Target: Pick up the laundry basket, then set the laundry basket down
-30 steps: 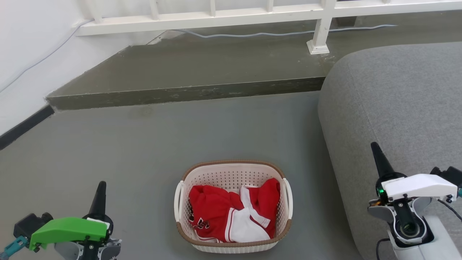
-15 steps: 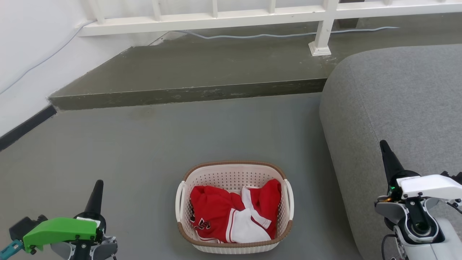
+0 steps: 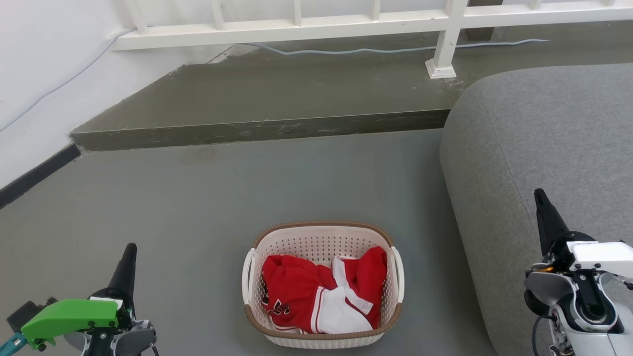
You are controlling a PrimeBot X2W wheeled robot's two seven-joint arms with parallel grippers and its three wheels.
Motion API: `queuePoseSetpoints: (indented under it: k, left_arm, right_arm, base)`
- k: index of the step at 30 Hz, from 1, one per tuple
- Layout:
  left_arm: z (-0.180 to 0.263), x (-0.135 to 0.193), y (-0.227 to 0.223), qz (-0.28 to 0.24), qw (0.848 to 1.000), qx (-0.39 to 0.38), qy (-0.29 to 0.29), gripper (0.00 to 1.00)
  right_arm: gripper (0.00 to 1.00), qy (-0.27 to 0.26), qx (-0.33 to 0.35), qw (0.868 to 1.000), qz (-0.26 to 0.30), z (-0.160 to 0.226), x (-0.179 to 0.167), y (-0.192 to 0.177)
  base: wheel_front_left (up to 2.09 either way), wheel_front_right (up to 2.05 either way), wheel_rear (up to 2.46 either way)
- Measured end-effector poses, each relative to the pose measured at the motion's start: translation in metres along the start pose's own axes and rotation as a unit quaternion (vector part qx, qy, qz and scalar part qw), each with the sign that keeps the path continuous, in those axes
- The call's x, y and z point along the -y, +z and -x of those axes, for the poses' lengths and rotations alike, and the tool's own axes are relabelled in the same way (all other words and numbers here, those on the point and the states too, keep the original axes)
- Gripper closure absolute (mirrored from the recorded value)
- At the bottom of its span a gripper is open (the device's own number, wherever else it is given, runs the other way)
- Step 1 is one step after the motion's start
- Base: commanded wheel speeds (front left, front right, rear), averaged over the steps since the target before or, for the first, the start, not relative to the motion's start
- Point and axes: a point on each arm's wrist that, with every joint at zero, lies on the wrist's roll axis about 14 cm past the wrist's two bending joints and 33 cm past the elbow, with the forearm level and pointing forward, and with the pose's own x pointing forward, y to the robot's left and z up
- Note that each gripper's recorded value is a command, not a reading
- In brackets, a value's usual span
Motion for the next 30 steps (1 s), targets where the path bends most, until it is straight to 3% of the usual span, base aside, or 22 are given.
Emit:
queuePoseSetpoints:
  k: [9,30]
  left_arm:
    - [0.0005,0.0036,0.0056,0.043,0.999,0.005,-0.009,1.0]
    - [-0.0001,0.005,0.0057,0.044,0.999,0.005,-0.011,1.0]
  right_arm:
    - [1.0,0.009,0.008,0.999,-0.044,0.0001,-0.0033,0.0073]
    - [1.0,0.009,0.008,0.999,-0.045,0.0002,-0.0034,0.0075]
  base:
    - [0.0,0.0,0.0]
    - [0.0,0.0,0.0]
